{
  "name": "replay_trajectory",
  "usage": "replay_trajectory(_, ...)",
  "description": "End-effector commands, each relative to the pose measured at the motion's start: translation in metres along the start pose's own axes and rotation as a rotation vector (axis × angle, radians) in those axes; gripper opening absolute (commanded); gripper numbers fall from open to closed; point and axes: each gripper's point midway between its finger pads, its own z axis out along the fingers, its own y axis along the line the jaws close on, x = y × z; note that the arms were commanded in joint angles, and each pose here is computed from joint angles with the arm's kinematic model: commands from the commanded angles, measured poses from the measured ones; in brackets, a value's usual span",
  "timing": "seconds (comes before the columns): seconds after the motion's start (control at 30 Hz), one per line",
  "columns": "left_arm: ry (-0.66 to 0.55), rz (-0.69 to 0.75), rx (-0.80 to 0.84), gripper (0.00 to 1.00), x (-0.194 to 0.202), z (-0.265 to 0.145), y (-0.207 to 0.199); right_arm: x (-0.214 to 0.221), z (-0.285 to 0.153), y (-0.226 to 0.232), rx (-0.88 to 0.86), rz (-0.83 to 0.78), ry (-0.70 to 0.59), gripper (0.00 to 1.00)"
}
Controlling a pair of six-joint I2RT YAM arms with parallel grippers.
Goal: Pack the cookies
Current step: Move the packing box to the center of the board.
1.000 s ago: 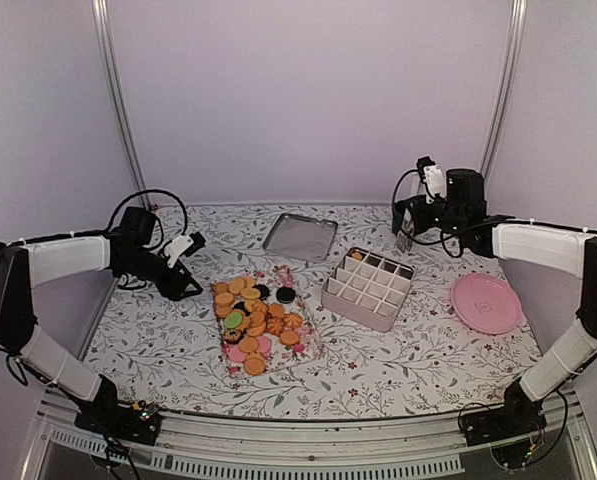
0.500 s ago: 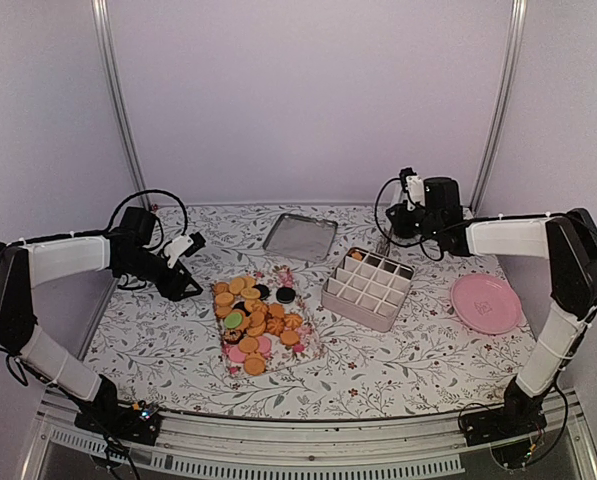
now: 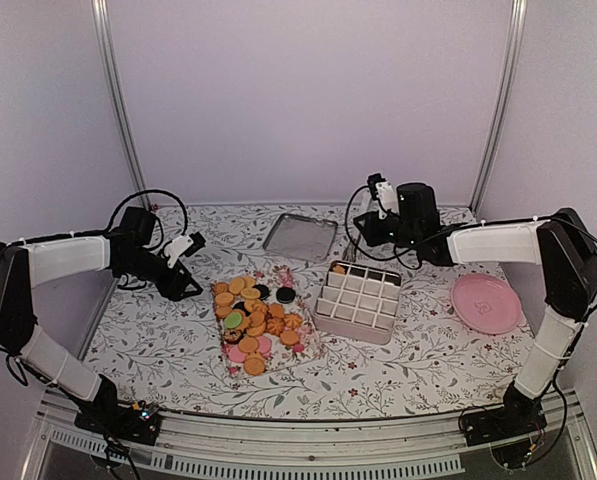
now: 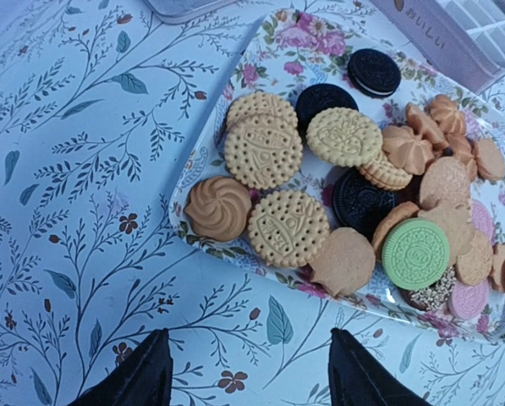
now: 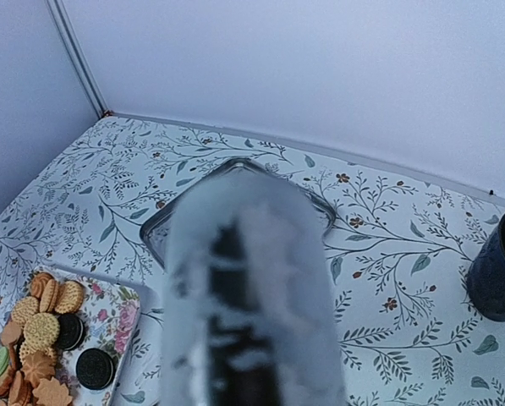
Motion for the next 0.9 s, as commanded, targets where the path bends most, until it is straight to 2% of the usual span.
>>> replay_trajectory(0.0,-0.034,0.004,-0.009,0.63,-0.011,-0.005,0.005,-0.008,-0.004,0.034,-0.083,0.008,-0.033,0.15)
replay_trajectory(0.3,0.001,0.009,-0.030,0.64,0.004,0.004,0.008,-0.012,-0.018,0.054,-0.125,0.018,-0.045,0.14)
replay_trajectory(0.63,0.174,0.018,-0.162,0.60,0.045,0.052,0.035,-0.083,-0.057,0.044,-0.027,-0.041,-0.206,0.18)
replay_trajectory(0.73,0.223,0.029,-0.180,0.60,0.048,0.072,0.039,-0.086,-0.073,0.032,0.034,-0.043,-0.219,0.18)
replay_trajectory(0.87,0.224,0.056,-0.164,0.60,0.032,0.091,0.038,-0.076,-0.098,0.023,0.065,-0.034,-0.222,0.18)
